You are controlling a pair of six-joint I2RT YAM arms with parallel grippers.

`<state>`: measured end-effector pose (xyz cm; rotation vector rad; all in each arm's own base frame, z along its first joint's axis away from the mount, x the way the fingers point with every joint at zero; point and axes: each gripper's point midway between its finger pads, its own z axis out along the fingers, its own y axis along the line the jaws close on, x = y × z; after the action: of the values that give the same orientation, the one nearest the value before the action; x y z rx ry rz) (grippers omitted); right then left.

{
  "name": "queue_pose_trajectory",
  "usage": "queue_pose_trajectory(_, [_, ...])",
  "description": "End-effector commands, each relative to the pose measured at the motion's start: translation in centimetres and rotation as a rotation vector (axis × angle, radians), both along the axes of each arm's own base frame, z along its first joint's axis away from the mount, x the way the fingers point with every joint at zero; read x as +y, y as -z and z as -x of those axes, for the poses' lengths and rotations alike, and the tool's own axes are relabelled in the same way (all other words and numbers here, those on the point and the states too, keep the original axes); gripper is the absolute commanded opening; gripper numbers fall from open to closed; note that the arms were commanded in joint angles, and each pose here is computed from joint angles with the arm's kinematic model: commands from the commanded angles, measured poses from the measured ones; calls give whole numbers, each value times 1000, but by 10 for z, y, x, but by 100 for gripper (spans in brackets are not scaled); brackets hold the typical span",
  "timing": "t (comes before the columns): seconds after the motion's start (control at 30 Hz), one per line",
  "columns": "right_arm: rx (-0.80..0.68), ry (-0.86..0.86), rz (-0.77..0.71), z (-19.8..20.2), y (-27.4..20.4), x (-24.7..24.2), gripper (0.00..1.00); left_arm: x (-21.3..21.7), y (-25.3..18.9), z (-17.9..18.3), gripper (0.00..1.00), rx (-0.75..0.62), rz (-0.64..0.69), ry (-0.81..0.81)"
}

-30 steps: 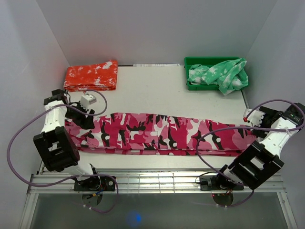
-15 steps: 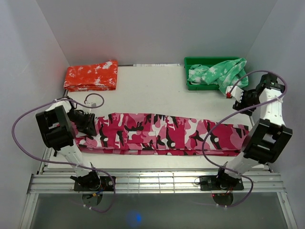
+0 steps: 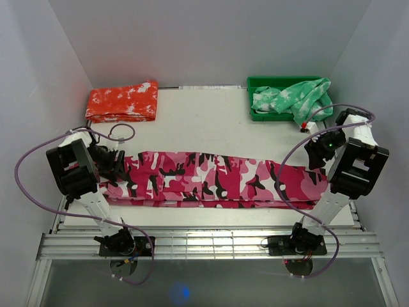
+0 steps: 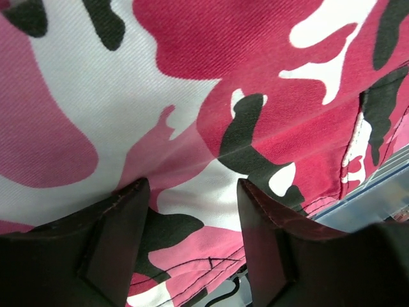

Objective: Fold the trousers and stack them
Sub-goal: Fold the trousers

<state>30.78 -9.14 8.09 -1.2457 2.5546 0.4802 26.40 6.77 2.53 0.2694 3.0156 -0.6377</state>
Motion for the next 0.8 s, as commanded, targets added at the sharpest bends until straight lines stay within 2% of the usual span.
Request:
queue_pose_trajectory(0.0, [-12,45,-8,9,0,8,64,30,4,-37,71,-173,-112,27])
queue_pose_trajectory(0.07, [-36,53,12,4,9,4,64,24,-1,-38,73,-194,-97,32])
queue_pose_trajectory(0.43, [51,82,-28,16,49,15,63,4,-18,-40,75,-236,-78,47])
queue_pose_trajectory(0.6, [62,36,-32,30,44,26,48,1,-21,-39,75,-242,-72,46])
queue_pose_trajectory(0.67, [70,21,-28,37,44,28,37,-1,-21,-40,75,-246,-66,45])
queue_pose_trajectory(0.73, [80,18,-37,42,41,32,33,-2,-21,-41,75,-249,-56,36])
queue_pose_trajectory(0.77, [70,12,-43,43,35,34,27,-2,-22,-43,75,-256,-54,32])
